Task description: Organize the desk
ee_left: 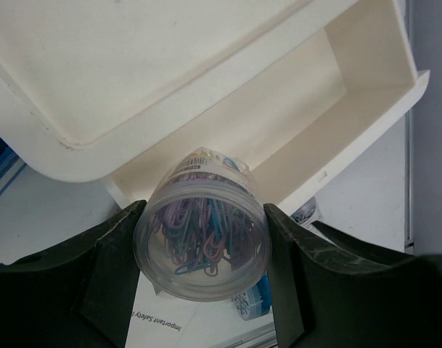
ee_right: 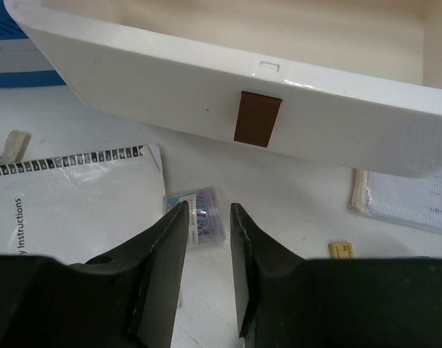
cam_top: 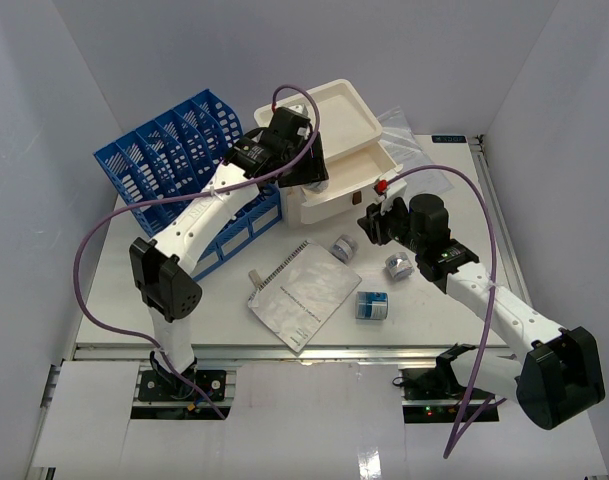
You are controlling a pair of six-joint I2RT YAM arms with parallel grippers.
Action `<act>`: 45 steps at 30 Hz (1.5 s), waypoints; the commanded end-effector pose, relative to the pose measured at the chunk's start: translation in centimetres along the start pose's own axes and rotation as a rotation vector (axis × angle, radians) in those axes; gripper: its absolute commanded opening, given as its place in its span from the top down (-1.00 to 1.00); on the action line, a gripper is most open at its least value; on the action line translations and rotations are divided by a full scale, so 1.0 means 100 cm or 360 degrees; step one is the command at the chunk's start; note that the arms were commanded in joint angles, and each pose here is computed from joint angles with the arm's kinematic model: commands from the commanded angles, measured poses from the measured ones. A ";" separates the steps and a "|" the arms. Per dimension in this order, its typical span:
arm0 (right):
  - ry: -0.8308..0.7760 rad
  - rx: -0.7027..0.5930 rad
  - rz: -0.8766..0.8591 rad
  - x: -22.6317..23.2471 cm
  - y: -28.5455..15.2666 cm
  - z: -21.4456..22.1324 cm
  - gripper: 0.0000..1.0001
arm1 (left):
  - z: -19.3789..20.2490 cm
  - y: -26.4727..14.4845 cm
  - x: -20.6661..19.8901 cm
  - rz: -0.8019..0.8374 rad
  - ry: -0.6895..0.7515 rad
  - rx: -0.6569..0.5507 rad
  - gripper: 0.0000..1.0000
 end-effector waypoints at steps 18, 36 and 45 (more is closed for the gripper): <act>-0.0492 -0.0010 -0.0707 0.025 -0.012 -0.007 -0.81 | -0.020 -0.039 -0.005 0.0090 0.0089 -0.0141 -0.80; -0.0504 0.0223 -0.0253 -0.005 0.060 0.061 -0.80 | 0.105 -0.212 0.105 0.0531 0.0136 -0.0747 -0.96; -0.0453 0.0328 -0.0294 -0.001 0.074 0.080 -0.82 | 0.159 -0.214 0.138 0.0598 -0.0119 -0.0732 -0.96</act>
Point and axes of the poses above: each gripper's point midway between its finger pads, its own y axis out along the fingers, its own x axis along the line the jaws close on, z = x × y, the point moved 8 cm from there along -y, back along the fingers, and after that the axes turned 1 degree about -y, right-handed, at the moved point
